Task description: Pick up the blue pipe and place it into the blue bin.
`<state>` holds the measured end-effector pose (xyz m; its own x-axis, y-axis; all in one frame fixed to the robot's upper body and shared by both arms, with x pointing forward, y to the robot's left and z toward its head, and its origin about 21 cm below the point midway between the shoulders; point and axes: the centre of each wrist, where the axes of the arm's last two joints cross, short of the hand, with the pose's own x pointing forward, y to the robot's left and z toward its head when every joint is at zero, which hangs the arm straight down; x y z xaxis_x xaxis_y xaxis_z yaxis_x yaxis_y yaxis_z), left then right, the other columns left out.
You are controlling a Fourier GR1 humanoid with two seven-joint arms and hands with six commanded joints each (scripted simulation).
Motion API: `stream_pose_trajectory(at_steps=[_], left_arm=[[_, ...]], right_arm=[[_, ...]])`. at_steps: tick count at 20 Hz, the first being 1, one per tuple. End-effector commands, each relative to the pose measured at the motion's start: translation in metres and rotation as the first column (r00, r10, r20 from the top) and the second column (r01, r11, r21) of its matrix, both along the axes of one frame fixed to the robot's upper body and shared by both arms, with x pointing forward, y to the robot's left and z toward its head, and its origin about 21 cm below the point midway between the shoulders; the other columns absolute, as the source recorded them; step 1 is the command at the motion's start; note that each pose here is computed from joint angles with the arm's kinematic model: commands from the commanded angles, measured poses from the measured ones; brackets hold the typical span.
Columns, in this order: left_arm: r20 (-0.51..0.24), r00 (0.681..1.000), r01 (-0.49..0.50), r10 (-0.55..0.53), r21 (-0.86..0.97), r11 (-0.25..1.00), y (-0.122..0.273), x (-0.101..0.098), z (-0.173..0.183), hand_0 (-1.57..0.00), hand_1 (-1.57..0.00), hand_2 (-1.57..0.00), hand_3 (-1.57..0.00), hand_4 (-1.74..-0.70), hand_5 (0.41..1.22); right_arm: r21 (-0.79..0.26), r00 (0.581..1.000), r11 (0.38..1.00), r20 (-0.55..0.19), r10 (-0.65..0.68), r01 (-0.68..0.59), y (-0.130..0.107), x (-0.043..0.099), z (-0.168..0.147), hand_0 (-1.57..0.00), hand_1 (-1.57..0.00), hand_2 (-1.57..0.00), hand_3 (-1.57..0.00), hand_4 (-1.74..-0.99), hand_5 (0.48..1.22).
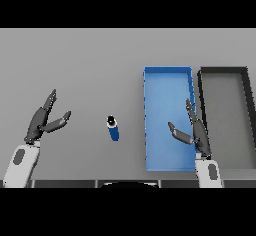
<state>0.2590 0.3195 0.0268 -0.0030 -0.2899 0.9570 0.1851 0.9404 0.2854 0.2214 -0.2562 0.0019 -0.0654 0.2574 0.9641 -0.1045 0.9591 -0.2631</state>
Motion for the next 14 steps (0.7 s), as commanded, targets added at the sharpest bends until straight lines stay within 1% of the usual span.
stream_pose_trajectory(at_steps=[1,2,3,4,5,6,8,11,12,13,14], left_arm=[[-0.004,1.000,0.019,-0.019,0.003,1.000,0.003,0.001,0.002,0.00,0.00,0.00,0.00,-1.19,0.603],[-0.009,0.999,0.033,-0.033,0.010,0.999,0.004,-0.001,-0.002,0.00,0.00,0.00,0.00,-1.18,0.603],[-0.005,0.998,0.057,-0.057,0.017,0.998,0.003,0.000,-0.003,0.00,0.00,0.00,0.00,-1.17,0.603],[0.003,0.996,0.084,-0.084,0.025,0.996,0.003,0.002,-0.001,0.00,0.00,0.00,0.00,-1.17,0.605],[0.003,0.993,0.121,-0.121,0.041,0.992,0.004,-0.001,0.000,0.00,0.00,0.00,0.00,-1.16,0.605],[-0.004,0.982,0.188,-0.188,0.035,0.982,0.003,-0.006,0.002,0.00,0.00,0.00,0.00,-1.16,0.598],[-0.054,0.959,0.281,-0.279,0.029,0.959,-0.004,-0.015,0.004,0.00,0.00,0.00,0.00,-1.18,0.584],[-0.106,0.926,0.368,-0.363,0.035,0.929,-0.025,-0.022,0.004,0.00,0.00,0.00,0.00,-1.18,0.544],[-0.112,0.917,0.388,-0.382,0.035,0.921,-0.031,-0.022,0.008,0.00,0.00,0.00,0.00,-1.19,0.532],[-0.113,0.908,0.410,-0.404,0.031,0.912,-0.035,-0.025,0.009,0.00,0.00,0.00,0.00,-1.20,0.523],[-0.129,0.893,0.437,-0.431,0.023,0.899,-0.047,-0.025,0.006,0.00,0.00,0.00,0.00,-1.20,0.517]], right_arm=[[-0.018,1.000,1.000,-0.001,0.002,-0.002,0.000,-0.003,0.001,0.00,0.00,0.00,0.00,-1.244,0.596],[-0.030,1.000,1.000,-0.013,0.006,-0.007,0.001,-0.005,0.002,0.00,0.00,0.00,0.00,-1.241,0.594],[-0.033,1.000,0.999,-0.011,0.017,-0.018,0.005,-0.006,0.003,0.00,0.00,0.00,0.00,-1.236,0.594],[-0.041,1.000,0.999,-0.014,0.016,-0.017,0.003,-0.007,0.002,0.00,0.00,0.00,0.00,-1.228,0.595],[-0.030,1.000,0.999,-0.019,0.013,-0.014,0.003,-0.005,0.003,0.00,0.00,0.00,0.00,-1.226,0.593],[-0.025,1.000,0.999,-0.010,0.019,-0.019,0.002,-0.004,0.005,0.00,0.00,0.00,0.00,-1.227,0.594],[-0.032,1.000,0.999,-0.010,0.027,-0.027,0.003,-0.003,0.003,0.00,0.00,0.00,0.00,-1.228,0.601],[-0.025,0.999,0.998,0.009,0.050,-0.049,0.000,0.000,0.007,0.00,0.00,0.00,0.00,-1.242,0.618],[-0.013,0.998,0.998,0.004,0.056,-0.056,0.005,-0.001,0.005,0.00,0.00,0.00,0.00,-1.254,0.626],[-0.011,0.999,0.999,0.004,0.053,-0.053,0.003,0.001,0.005,0.00,0.00,0.00,0.00,-1.266,0.633],[-0.017,0.999,0.998,-0.003,0.052,-0.052,0.003,0.003,0.004,0.00,0.00,0.00,0.00,-1.273,0.636]])
